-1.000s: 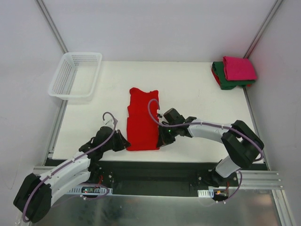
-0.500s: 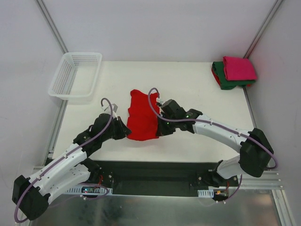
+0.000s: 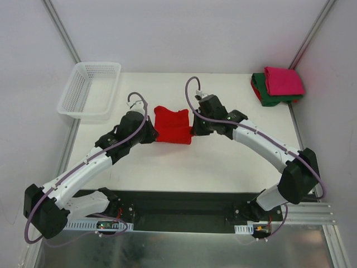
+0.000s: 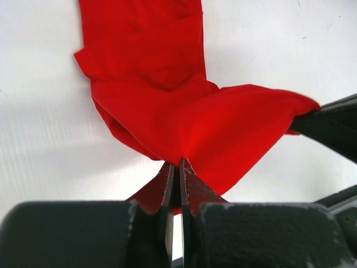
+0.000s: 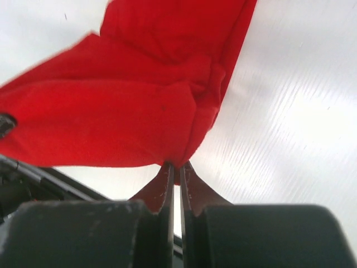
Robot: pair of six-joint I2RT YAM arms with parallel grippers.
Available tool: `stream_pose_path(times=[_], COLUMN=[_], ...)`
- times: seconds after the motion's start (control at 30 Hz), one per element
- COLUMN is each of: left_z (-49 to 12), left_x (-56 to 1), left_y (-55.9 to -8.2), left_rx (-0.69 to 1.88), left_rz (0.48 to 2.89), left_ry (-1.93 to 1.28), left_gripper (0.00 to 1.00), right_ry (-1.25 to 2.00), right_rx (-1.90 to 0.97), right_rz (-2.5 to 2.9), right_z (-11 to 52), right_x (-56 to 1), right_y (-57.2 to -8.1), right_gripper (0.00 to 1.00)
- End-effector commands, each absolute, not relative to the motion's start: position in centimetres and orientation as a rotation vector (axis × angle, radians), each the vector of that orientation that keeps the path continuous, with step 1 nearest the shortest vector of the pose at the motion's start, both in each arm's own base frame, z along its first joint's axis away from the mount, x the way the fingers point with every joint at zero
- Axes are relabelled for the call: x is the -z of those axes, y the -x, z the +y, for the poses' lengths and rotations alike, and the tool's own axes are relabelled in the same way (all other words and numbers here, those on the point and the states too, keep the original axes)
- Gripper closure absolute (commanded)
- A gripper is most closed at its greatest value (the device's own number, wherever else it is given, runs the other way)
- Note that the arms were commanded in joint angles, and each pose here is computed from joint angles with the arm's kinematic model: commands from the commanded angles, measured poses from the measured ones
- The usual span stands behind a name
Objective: Fold and stack the t-shirts
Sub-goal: Grab one side of the 2/3 rectangular tshirt with both arms, then fold the long partially folded tshirt into a neat square
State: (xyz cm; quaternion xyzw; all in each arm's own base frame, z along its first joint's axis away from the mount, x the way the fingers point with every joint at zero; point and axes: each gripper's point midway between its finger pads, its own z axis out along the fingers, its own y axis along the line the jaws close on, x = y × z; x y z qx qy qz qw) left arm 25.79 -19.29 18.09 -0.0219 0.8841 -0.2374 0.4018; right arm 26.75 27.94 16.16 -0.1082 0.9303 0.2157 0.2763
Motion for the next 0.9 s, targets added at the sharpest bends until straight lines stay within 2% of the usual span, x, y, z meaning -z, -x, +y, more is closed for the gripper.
stream_pose_path(times=[0.0, 0.53, 0.87], left_z=[-18.8, -15.3, -16.4], left_x=[-20.3, -17.1, -14.9], left_y=[-29.0, -36.8, -40.9], left_rx=[0.487, 0.409, 0.422], left_rz=[2.156, 2.175, 2.207], left_ry=[0.026, 0.154, 0.130], left_gripper=[1.00, 1.00, 1.00], right_ry=[0.283, 0.296, 0.244], right_rx=[-0.547, -0.657, -0.657], right_rz=[2.438, 2.498, 2.471], right_z=[27.3, 29.4, 28.9], right_x=[-18.3, -14.1, -13.3], right_y=[-30.7, -36.8, -40.7], right_gripper=[0.99, 0.99, 0.99])
